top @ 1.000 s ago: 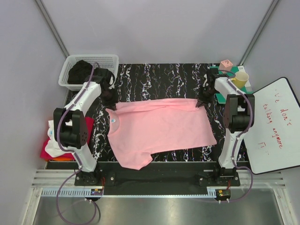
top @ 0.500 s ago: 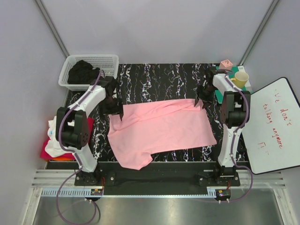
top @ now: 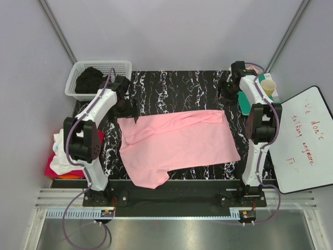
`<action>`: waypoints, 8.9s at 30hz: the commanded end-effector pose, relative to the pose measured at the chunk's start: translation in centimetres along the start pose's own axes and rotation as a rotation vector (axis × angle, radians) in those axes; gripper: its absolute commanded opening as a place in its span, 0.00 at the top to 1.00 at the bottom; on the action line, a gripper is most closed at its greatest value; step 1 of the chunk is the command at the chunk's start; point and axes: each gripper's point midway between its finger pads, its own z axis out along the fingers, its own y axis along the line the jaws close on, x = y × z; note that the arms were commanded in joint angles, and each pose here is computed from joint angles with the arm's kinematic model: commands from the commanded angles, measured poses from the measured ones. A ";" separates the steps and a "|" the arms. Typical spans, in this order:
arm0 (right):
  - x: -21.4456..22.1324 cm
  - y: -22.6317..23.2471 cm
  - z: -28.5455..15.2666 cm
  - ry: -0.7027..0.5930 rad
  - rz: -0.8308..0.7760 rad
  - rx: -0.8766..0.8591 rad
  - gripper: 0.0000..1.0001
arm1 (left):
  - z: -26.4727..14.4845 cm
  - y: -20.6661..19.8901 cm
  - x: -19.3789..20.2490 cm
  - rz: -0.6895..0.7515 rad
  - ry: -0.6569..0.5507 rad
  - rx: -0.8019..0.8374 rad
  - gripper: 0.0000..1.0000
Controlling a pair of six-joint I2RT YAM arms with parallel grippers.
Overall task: Fold and stack the t-shirts
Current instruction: Fold the flattened tshirt in 1/3 of the way
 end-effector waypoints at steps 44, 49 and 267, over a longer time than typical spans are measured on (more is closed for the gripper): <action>-0.9 1.9 4.1 0.063 0.033 -0.119 0.39 | -1.3 -1.5 7.0 0.252 0.076 0.099 1.00; -0.8 1.9 4.0 0.068 0.035 -0.124 0.39 | -1.0 -1.6 9.5 0.263 0.118 0.120 1.00; -5.2 -4.0 0.5 -0.087 0.208 -0.108 0.14 | -0.7 -4.7 -8.3 0.181 -0.134 0.074 1.00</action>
